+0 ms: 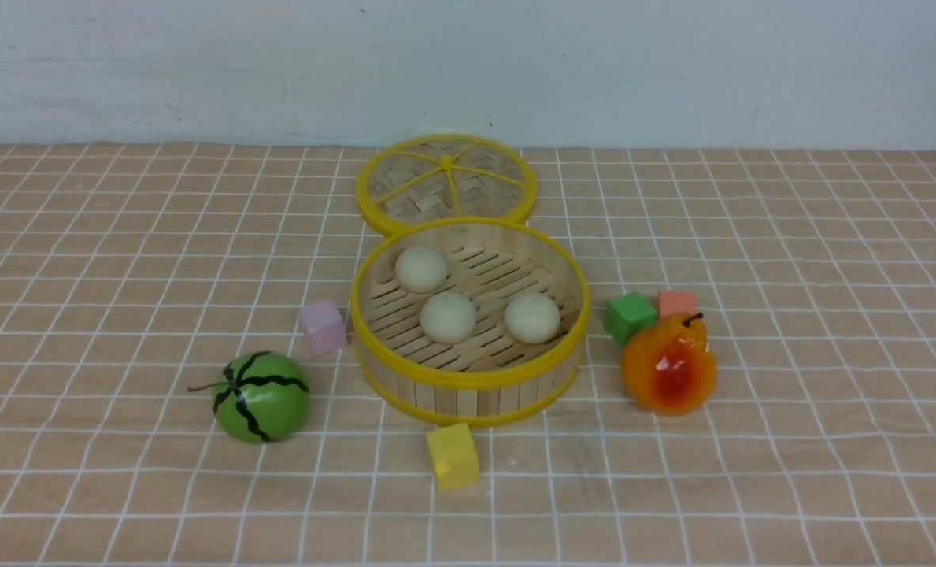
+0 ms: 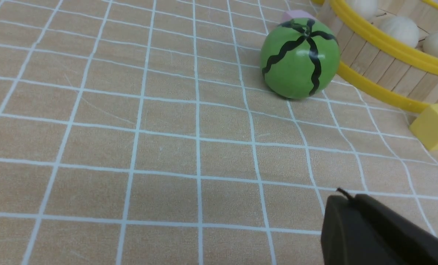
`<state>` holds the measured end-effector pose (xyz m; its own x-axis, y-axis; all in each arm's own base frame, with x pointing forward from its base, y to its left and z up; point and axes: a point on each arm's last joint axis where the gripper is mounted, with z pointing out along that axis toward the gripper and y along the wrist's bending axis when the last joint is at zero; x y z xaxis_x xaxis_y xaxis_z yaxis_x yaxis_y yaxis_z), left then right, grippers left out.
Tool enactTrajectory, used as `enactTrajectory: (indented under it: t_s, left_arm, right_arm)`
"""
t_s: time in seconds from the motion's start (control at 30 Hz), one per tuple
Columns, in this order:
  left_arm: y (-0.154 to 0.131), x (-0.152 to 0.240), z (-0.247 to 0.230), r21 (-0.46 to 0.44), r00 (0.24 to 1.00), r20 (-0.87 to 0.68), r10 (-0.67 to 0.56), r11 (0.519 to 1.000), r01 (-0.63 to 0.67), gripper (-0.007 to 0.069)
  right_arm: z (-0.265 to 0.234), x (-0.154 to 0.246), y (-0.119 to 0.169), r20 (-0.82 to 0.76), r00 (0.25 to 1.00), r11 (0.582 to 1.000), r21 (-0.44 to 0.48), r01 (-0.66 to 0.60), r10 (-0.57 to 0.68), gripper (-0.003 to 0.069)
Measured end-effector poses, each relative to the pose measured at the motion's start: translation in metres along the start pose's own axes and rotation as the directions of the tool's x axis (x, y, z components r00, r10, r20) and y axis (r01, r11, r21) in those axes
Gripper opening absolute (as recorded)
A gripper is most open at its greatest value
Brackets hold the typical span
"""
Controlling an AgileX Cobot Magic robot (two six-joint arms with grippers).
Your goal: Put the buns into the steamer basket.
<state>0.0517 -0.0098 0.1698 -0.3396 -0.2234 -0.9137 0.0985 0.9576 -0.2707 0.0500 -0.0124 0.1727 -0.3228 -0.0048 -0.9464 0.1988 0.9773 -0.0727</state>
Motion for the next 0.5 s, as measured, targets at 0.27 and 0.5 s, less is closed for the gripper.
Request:
enactTrajectory:
  t_s: [0.27, 0.5]
  left_arm:
    - [0.0000, 0.0000, 0.0000, 0.000, 1.000, 0.000, 0.000, 1.000, 0.000, 0.0020]
    - [0.0000, 0.0000, 0.0000, 0.000, 1.000, 0.000, 0.000, 1.000, 0.000, 0.0029]
  right_arm:
    - [0.0000, 0.0000, 0.0000, 0.000, 1.000, 1.000, 0.000, 0.000, 0.000, 0.0241]
    - [0.0000, 0.0000, 0.0000, 0.000, 1.000, 1.000, 0.000, 0.000, 0.000, 0.0241]
